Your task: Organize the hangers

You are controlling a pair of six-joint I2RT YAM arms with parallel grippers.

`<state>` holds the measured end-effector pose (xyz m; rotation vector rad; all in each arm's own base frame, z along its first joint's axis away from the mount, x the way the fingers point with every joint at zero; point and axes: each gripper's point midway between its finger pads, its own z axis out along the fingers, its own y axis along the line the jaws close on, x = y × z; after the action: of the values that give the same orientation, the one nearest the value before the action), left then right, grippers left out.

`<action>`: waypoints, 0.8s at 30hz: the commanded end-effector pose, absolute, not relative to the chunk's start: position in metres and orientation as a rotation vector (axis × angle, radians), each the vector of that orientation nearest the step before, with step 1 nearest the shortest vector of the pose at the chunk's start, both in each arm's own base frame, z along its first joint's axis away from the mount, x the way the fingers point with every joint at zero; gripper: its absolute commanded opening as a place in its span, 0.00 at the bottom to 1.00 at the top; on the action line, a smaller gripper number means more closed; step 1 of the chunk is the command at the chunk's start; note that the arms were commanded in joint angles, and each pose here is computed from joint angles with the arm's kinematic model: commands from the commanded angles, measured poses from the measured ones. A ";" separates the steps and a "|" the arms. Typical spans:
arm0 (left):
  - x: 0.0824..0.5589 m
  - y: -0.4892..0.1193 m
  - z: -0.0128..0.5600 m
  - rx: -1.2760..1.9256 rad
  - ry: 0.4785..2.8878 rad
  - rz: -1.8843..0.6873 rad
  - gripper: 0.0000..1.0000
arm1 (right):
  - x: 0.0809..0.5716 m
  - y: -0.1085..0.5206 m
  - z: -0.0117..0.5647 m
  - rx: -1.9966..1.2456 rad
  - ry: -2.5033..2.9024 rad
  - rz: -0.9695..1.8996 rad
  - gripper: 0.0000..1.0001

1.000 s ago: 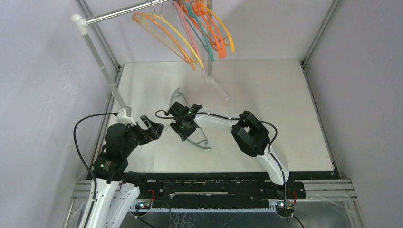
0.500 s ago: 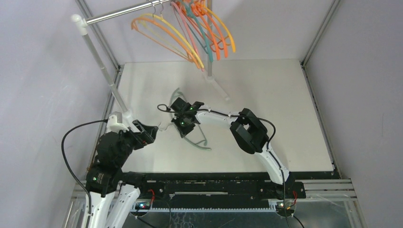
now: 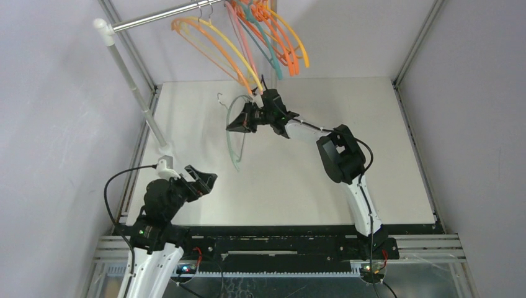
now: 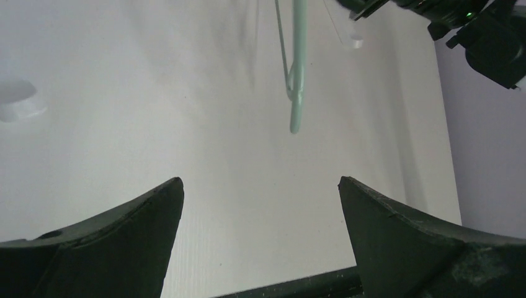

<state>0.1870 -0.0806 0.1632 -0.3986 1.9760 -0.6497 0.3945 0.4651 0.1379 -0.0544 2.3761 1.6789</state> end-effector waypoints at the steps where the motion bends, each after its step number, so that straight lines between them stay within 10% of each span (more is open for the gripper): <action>1: 0.207 -0.091 0.182 -0.403 1.869 -0.738 0.99 | 0.370 0.496 0.221 -0.122 2.192 1.988 0.00; 24: 0.272 -0.126 0.181 -0.308 1.964 -0.667 0.99 | 0.344 0.500 0.260 -0.223 2.178 2.064 0.00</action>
<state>0.2517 -0.1219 0.1426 -0.3302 2.0761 -0.6631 0.3491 0.5007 0.1819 -0.1137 2.3692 1.9436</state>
